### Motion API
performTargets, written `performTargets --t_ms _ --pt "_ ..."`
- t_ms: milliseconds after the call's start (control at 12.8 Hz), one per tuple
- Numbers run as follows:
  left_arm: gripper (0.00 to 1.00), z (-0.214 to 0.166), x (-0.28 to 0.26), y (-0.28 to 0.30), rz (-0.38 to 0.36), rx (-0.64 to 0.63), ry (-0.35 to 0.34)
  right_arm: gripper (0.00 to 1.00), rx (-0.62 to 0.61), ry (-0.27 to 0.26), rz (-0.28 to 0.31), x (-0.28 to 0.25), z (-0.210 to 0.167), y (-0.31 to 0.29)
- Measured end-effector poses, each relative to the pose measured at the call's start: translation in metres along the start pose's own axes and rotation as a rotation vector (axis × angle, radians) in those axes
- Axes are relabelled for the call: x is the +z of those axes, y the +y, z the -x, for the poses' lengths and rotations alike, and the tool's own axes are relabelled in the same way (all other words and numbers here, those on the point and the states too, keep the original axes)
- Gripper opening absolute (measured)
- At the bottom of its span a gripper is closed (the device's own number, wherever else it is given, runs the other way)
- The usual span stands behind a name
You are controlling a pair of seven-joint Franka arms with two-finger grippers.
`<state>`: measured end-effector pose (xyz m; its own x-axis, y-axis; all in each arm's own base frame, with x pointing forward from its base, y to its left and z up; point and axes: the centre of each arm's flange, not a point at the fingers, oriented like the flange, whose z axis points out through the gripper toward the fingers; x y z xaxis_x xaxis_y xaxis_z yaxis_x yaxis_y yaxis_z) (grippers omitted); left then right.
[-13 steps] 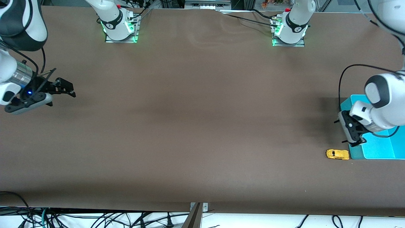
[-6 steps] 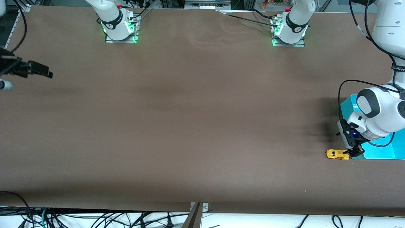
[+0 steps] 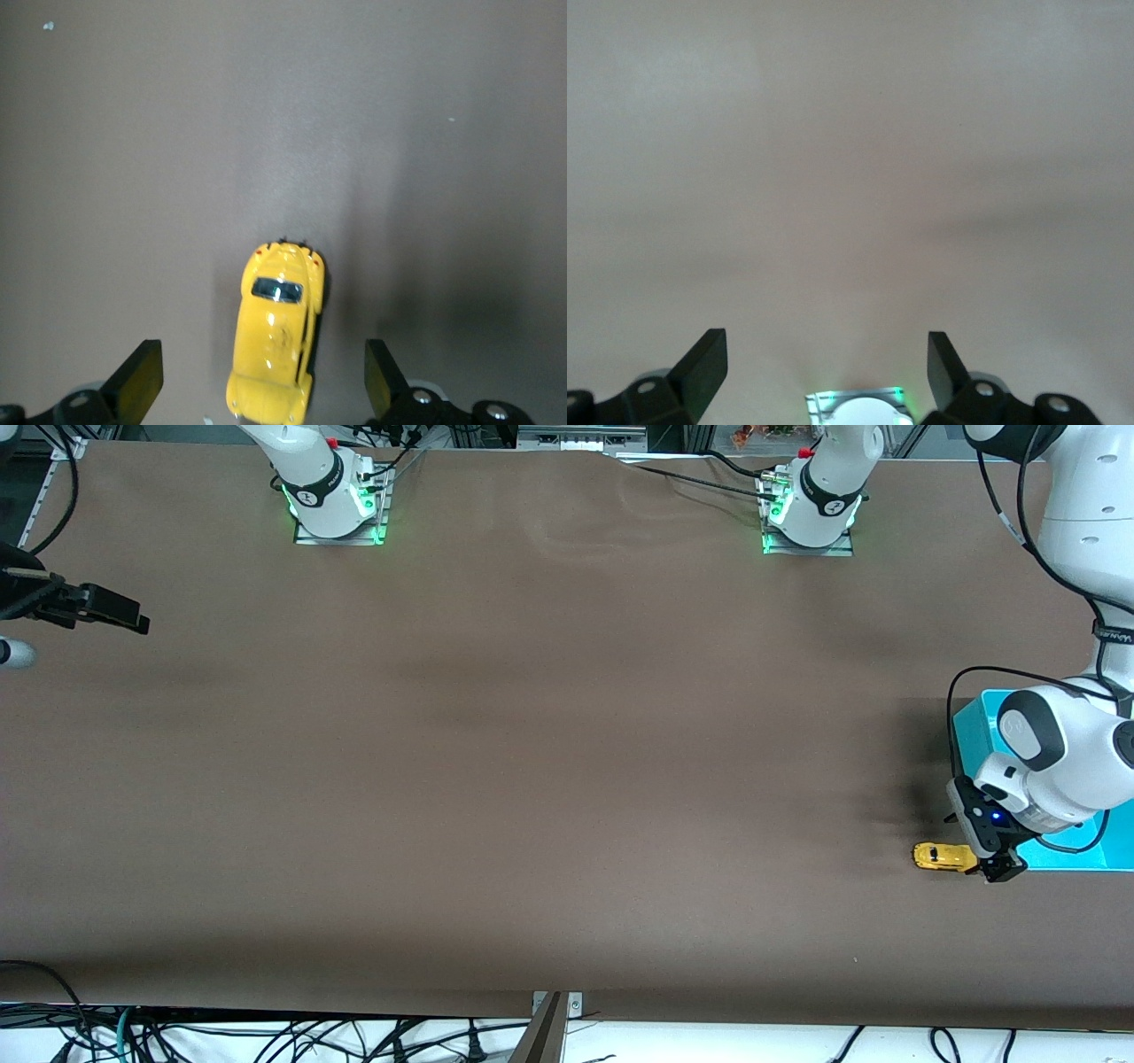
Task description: Wind and store yellow beetle car
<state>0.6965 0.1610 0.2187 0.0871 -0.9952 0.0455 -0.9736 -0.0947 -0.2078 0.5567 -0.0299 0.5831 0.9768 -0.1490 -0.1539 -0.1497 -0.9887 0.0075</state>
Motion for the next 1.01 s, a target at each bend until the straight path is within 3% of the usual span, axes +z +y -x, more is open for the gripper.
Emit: performTargets --t_ms 234,389,545,623,1012 --pt "1.00 -0.001 0.016 0.001 -0.008 -0.010 0.008 1.00 0.034 0.095 -0.012 0.002 -0.017 -0.002" --pt "1.00 -0.001 0.023 0.003 -0.005 -0.017 0.013 1.00 0.018 0.109 -0.015 0.009 -0.021 -0.005" --pt "1.00 0.000 0.023 0.001 -0.034 -0.019 0.009 1.00 -0.131 0.137 -0.007 0.014 -0.025 -0.008" --pt "1.00 0.001 0.025 0.001 -0.045 -0.021 0.008 1.00 -0.162 0.134 -0.005 0.016 -0.026 -0.006" --pt "0.97 0.001 0.041 0.007 -0.043 -0.034 0.014 1.00 -0.088 0.121 -0.009 0.017 -0.024 0.001"
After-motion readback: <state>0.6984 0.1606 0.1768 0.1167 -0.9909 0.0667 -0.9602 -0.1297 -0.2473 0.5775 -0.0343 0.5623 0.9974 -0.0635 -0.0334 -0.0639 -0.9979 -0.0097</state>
